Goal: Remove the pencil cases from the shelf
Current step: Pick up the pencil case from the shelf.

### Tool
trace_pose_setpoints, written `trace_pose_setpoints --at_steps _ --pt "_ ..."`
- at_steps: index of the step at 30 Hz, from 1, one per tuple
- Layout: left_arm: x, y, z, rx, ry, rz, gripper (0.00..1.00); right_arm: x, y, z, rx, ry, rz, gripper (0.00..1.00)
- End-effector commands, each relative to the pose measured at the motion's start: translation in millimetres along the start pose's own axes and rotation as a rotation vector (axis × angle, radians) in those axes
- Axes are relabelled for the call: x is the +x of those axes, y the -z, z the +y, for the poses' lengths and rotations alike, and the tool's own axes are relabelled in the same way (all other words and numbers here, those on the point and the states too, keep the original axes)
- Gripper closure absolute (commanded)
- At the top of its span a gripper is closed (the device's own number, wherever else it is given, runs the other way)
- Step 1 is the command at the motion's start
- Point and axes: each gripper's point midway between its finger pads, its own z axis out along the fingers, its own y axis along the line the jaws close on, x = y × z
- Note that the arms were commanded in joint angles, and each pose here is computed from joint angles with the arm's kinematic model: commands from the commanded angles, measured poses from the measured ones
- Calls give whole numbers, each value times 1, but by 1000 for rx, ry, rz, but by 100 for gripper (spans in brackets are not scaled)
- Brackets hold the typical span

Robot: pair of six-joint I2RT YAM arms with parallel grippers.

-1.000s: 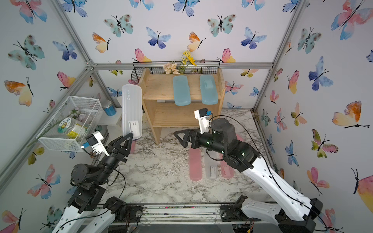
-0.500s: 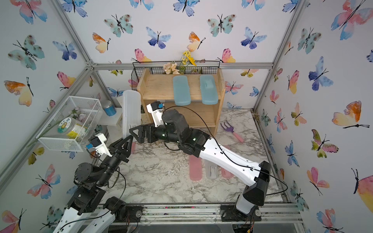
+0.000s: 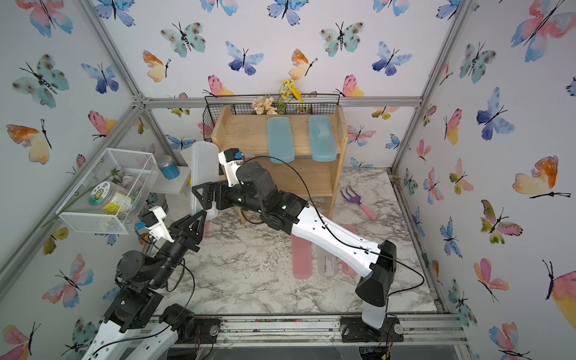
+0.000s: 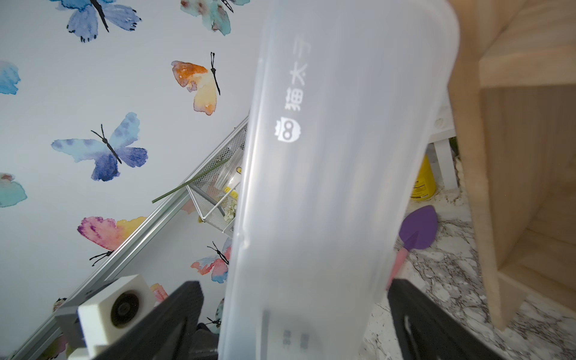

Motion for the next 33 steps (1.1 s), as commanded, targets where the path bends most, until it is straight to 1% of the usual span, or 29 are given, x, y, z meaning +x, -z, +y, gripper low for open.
trace_pose_setpoints --at_steps 1,6,10,15,17,21,24,26,27,28,29,31,32,33 --pt "-17 4 -6 11 2 -57 98 -7 -7 -2 20 18 -18 1" --pt "-15 4 -5 8 -2 -52 98 -6 -18 -2 21 20 -10 1" --pt "-13 4 -4 3 -4 -47 98 -2 -25 -10 62 22 14 1" --pt "-11 5 0 -14 -6 -39 97 0 -25 -17 94 13 15 1" --pt "-9 4 2 -23 -6 -34 95 1 -24 -21 118 12 15 2" --pt "-8 4 4 -33 -11 -31 93 3 -23 -28 154 10 24 8" --pt "-8 4 5 -40 -13 -30 92 6 -24 -31 171 8 34 15" --pt "-7 4 6 -44 -15 -28 87 7 -24 -34 184 6 39 18" --pt "-7 4 7 -50 -16 -28 81 7 -24 -35 188 6 40 20" --pt "-8 5 8 -55 -16 -30 65 7 -23 -36 193 7 40 22" --pt "-7 5 9 -60 -16 -29 47 8 -21 -37 197 7 40 24" --pt "-8 6 10 -68 -14 -32 19 8 -18 -39 207 9 38 25" --pt "-8 6 11 -73 -13 -34 8 8 -14 -40 215 12 36 25" --pt "-9 7 11 -75 -11 -37 1 9 -12 -42 225 17 38 25"
